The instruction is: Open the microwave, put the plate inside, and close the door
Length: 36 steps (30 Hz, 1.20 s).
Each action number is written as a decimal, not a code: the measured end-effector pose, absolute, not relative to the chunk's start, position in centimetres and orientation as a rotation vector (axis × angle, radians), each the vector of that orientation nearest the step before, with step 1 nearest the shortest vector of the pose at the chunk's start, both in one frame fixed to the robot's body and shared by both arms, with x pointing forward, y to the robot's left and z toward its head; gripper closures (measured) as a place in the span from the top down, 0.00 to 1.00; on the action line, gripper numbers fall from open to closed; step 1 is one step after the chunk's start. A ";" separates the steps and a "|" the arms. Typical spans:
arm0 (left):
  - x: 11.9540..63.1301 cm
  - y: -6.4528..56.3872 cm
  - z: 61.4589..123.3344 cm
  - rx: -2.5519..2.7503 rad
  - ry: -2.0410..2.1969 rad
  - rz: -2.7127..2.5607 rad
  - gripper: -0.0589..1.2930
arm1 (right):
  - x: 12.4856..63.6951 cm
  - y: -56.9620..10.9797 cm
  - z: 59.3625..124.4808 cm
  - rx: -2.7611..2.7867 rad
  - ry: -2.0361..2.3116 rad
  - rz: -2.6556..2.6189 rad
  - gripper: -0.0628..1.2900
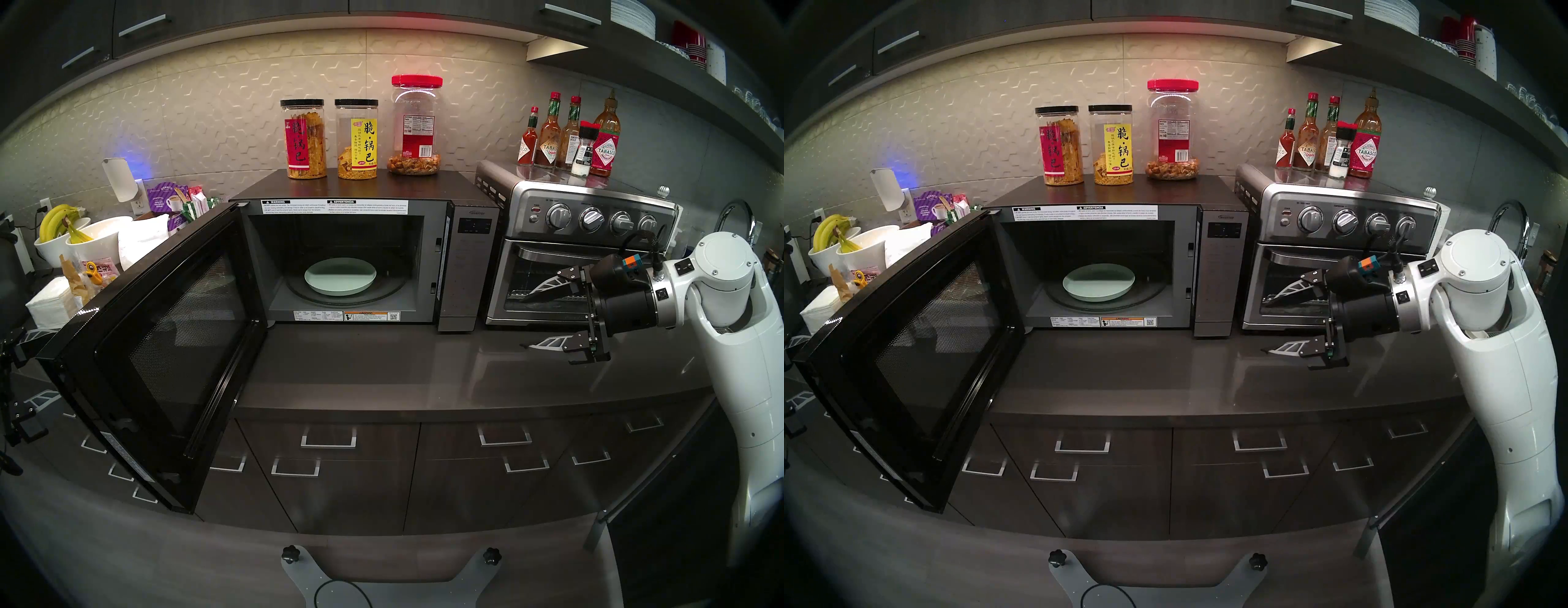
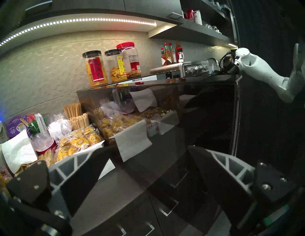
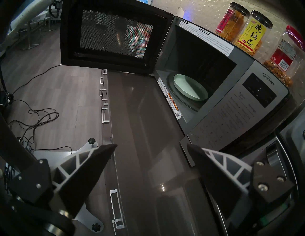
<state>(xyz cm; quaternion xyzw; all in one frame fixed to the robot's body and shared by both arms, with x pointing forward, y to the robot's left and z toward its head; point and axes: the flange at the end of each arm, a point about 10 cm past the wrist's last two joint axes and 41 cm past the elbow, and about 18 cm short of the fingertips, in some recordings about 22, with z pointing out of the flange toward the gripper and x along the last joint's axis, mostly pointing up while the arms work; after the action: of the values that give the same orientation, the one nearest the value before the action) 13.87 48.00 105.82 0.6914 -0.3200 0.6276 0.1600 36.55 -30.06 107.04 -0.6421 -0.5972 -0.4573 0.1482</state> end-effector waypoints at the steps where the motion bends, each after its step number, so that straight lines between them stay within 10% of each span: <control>1: 13.9 48.0 105.9 1.973 -0.918 1.792 0.98 | 36.6 -30.1 107.0 -1.847 -1.717 -1.315 0.95; 36: 17.4 44.0 105.9 1.885 -0.952 1.763 0.98 | 36.6 -30.1 107.1 -1.846 -1.714 -1.310 0.95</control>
<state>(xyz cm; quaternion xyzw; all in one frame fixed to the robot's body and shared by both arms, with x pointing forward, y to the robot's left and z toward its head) 17.37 43.98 105.94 0.6721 -0.3394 0.6288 0.1943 36.58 -30.05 107.06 -0.6426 -0.5968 -0.4563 0.1505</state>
